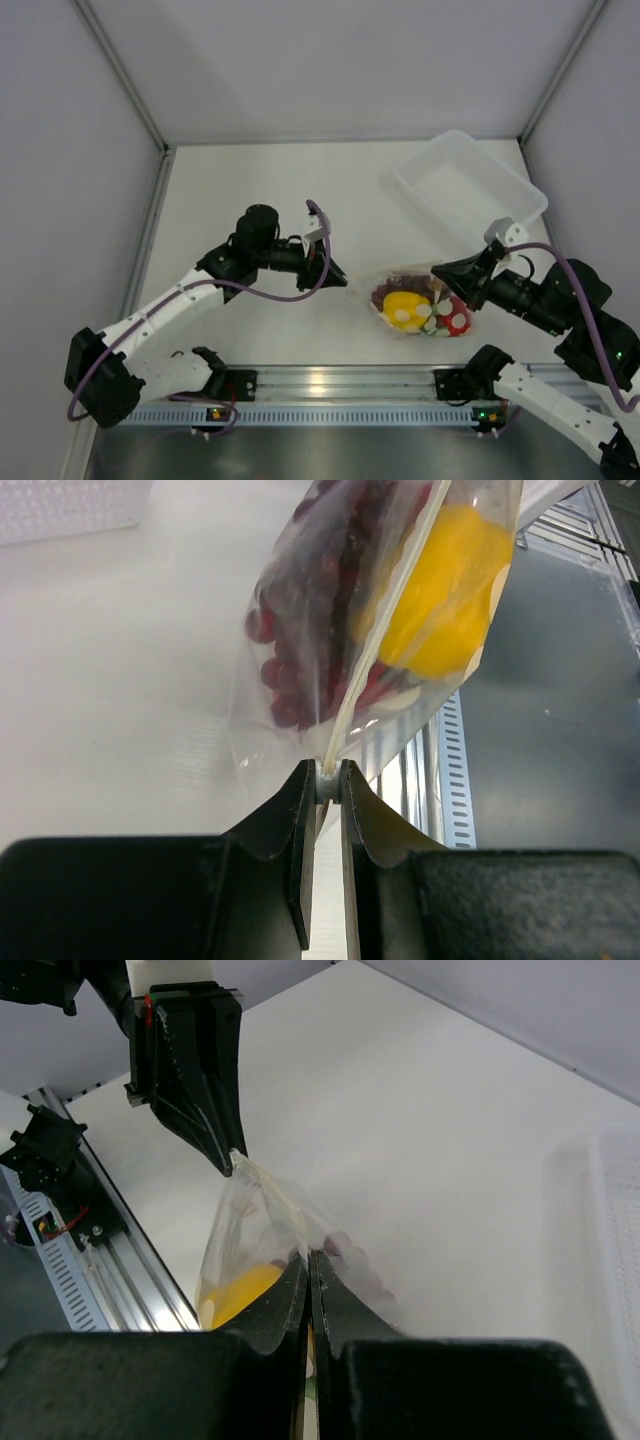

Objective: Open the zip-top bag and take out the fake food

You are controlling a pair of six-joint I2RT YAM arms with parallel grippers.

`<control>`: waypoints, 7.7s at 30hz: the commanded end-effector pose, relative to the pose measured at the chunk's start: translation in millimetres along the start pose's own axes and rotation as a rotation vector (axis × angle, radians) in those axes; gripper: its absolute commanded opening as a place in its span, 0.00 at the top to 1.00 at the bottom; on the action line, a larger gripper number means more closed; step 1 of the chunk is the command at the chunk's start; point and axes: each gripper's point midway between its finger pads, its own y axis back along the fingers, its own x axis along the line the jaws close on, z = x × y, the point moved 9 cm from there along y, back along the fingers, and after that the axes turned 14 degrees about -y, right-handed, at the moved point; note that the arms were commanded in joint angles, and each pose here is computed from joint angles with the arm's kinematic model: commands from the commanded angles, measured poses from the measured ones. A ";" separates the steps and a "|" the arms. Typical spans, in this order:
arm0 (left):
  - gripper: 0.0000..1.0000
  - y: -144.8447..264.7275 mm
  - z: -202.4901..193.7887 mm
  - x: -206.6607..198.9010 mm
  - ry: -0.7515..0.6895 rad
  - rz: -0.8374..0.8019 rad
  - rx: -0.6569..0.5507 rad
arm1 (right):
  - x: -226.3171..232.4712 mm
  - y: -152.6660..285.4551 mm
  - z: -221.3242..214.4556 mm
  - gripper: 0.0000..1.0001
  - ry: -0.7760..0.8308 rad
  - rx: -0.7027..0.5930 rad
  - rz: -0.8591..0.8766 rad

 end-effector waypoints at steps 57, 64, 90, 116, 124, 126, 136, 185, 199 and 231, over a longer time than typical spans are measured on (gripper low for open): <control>0.30 -37.1 26.5 11.4 0.004 -0.164 -0.058 | 19.5 -3.3 -6.8 1.00 0.187 -0.185 0.356; 0.41 -48.6 21.4 6.7 0.009 -0.185 -0.040 | 19.2 -3.9 -7.2 1.00 0.189 -0.185 0.355; 0.34 -48.3 42.0 -9.0 -0.054 -0.064 -0.069 | 10.7 -8.1 -10.2 1.00 0.145 -0.194 0.262; 0.43 -37.8 45.2 -8.4 -0.067 0.024 -0.083 | 12.2 -8.5 -13.6 1.00 0.163 -0.183 0.297; 0.43 -30.5 43.5 -8.2 -0.060 0.011 -0.090 | 10.8 -10.1 -14.1 1.00 0.160 -0.181 0.284; 0.43 -29.5 43.6 -8.4 -0.053 0.011 -0.092 | 10.5 -10.4 -14.3 1.00 0.160 -0.182 0.281; 0.43 -33.4 31.2 -14.7 -0.032 -0.113 -0.071 | 10.3 -10.9 -12.8 1.00 0.155 -0.191 0.275; 0.45 -29.6 27.4 5.4 0.005 -0.030 -0.087 | 11.9 -14.4 -16.9 1.00 0.158 -0.165 0.311; 0.45 -36.7 18.7 7.0 0.039 -0.091 -0.072 | 10.8 -14.7 -15.9 1.00 0.155 -0.174 0.296; 0.43 -48.6 14.3 2.0 0.063 -0.084 -0.062 | 5.4 -23.0 -14.8 1.00 0.124 -0.161 0.232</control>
